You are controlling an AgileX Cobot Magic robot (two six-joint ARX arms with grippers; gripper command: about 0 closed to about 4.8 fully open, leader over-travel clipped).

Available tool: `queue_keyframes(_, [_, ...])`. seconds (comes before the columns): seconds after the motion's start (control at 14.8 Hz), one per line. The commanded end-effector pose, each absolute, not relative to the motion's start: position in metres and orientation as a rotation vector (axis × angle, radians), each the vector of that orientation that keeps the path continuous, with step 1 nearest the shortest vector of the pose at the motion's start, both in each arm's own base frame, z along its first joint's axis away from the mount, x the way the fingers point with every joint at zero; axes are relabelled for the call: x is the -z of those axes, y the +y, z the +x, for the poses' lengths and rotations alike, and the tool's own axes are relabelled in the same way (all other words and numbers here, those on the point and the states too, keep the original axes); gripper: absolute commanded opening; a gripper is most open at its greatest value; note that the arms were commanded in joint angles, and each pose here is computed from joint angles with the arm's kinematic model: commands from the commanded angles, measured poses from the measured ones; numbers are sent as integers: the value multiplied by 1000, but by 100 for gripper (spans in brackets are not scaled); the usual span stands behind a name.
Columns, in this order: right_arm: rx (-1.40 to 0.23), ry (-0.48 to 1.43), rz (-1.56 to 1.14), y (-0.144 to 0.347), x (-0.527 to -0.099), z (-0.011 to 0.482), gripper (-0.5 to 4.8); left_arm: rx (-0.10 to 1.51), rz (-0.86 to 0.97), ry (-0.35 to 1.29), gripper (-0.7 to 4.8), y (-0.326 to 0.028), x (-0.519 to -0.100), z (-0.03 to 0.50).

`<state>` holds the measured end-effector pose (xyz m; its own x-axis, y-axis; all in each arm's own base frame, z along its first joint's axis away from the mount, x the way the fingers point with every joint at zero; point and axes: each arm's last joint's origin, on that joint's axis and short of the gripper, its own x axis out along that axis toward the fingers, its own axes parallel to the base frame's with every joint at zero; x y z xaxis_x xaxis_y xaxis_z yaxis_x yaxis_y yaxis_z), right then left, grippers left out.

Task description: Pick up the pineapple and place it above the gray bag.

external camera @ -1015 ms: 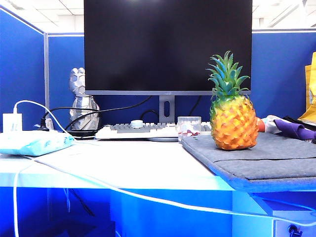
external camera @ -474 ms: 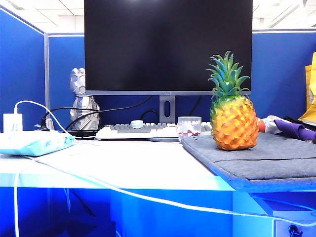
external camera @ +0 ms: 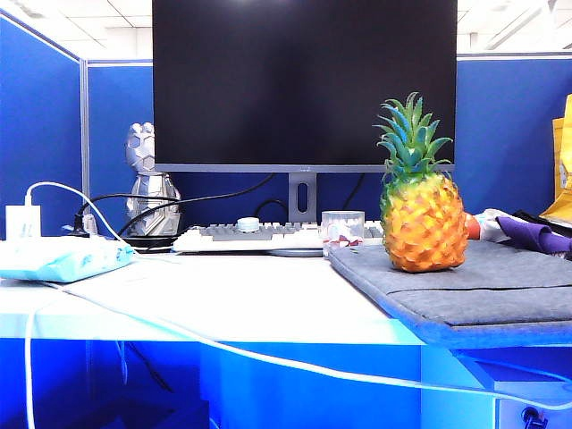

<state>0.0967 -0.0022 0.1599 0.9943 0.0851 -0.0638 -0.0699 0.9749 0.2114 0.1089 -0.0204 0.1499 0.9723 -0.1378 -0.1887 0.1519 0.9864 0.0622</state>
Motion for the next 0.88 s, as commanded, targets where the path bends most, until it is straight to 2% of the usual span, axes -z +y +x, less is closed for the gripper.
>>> queue_keyframes(0.07, [-40, 61, 207, -4, -158, 97, -1, 208, 66, 137, 0, -22, -155, 109])
queue_keyframes(0.41, [-16, 11, 247, -4, -163, 98, -1, 204, 51, -7, 0, -23, -169, 110])
queue_keyframes(0.54, [-20, -51, 264, -4, -169, 97, -1, 202, 27, -21, -1, -23, -171, 110])
queue_keyframes(0.88, [-22, -23, 266, -4, -166, 98, -1, 205, 25, -13, -1, -23, -170, 110])
